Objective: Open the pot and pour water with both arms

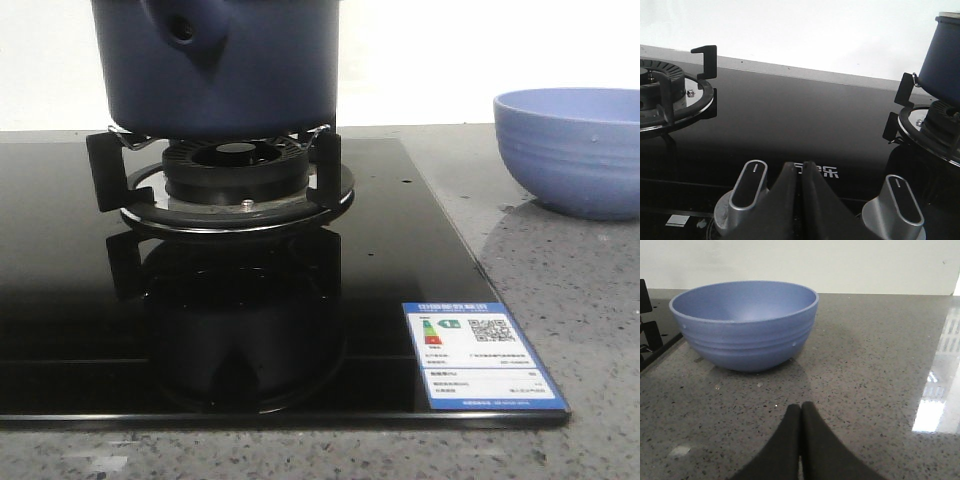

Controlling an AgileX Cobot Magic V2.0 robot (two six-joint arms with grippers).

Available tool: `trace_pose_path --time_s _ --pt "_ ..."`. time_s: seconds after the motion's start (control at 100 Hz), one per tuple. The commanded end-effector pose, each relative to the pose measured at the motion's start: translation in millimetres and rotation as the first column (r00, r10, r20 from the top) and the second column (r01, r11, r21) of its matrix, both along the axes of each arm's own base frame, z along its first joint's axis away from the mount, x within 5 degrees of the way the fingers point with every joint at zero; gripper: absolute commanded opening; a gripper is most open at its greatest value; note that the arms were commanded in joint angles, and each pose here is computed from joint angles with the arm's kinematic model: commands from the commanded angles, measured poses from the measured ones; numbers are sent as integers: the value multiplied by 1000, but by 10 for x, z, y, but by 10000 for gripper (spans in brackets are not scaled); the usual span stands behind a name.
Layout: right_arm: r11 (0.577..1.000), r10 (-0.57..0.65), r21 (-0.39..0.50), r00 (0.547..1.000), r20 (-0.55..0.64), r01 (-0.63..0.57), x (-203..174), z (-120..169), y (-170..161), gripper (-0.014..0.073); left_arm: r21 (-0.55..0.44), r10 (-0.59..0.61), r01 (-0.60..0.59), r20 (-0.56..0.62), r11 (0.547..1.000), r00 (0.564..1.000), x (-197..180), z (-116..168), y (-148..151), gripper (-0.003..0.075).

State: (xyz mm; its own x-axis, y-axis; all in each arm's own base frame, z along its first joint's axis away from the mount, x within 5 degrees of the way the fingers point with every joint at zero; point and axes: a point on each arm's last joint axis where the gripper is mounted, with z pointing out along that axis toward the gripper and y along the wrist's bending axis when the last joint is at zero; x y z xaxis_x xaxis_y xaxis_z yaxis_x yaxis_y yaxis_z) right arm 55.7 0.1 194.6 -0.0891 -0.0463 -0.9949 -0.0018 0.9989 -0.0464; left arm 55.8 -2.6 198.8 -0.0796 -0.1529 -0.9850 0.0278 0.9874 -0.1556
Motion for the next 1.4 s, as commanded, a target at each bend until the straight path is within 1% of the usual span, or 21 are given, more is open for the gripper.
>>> trace_pose_path --time_s 0.0,0.73,0.89,0.97,1.08,1.15,1.24,1.27,1.36,1.39 --pt "1000 -10 -14 998 68 11 0 -4 -8 -62 -22 7 -5 67 1000 998 -3 -32 4 -20" --pt "1000 -11 -14 996 84 12 0 10 -8 -62 -22 7 -6 72 1000 997 -3 -28 5 -20" --pt "1000 -11 -14 996 90 12 0 16 -9 -62 -38 8 -5 77 999 997 -3 -22 4 -20" --pt "1000 -12 15 995 101 10 0 26 -7 -62 -45 9 -5 88 999 996 -3 -12 4 -20" --pt "999 -14 33 993 121 10 -1 44 -7 -62 -133 13 2 108 991 994 -4 10 3 -20" --pt "997 -18 78 990 139 7 -1 61 -7 -62 -210 19 7 119 978 993 -4 24 3 -20" --pt "983 -29 184 987 159 -1 -2 80 -8 -62 -330 34 15 142 944 989 -6 51 10 -20" --pt "973 -32 232 987 158 -5 -2 80 -8 -62 -365 40 17 147 931 988 -6 58 13 -20" --pt "945 -39 327 987 154 -14 -2 78 -6 -62 -458 53 23 153 888 987 -7 70 21 -20" --pt "930 -42 367 987 153 -17 -2 78 -5 -62 -487 55 25 150 873 987 -7 69 21 -20"
